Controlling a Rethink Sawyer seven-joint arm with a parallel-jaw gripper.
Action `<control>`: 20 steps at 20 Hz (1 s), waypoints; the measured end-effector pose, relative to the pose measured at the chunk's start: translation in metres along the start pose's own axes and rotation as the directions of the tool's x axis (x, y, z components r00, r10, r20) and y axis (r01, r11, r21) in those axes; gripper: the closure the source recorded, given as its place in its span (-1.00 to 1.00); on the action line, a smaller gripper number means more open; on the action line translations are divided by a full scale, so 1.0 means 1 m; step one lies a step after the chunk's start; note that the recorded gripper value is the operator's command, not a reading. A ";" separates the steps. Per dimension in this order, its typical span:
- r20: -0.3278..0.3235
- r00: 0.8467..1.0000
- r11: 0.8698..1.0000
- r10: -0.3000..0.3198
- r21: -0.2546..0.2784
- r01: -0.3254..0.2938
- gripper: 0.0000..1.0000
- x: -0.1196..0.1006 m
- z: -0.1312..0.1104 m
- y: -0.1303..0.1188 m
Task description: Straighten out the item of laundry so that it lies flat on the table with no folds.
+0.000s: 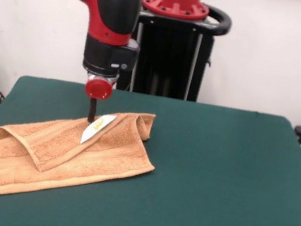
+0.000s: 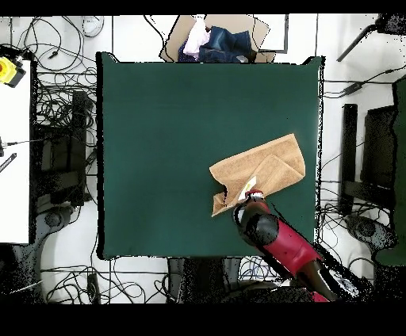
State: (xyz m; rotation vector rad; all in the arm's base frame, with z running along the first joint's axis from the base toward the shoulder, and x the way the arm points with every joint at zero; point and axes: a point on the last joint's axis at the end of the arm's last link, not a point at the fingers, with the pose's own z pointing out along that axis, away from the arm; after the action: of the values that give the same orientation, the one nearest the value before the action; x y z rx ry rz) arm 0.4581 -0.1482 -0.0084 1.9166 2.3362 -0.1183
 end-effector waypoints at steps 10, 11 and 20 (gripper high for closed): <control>-0.019 0.999 0.994 0.047 0.100 -0.045 -1.00 0.008 -0.019 -0.003; -0.021 0.999 0.993 0.049 0.105 -0.047 -1.00 0.009 -0.020 -0.002; -0.028 0.997 0.989 0.065 0.136 -0.061 -1.00 0.009 -0.057 0.006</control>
State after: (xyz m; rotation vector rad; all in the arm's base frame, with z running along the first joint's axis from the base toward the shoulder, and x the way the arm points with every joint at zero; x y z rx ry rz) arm 0.4602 -0.1307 0.0471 2.0671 2.3414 -0.2479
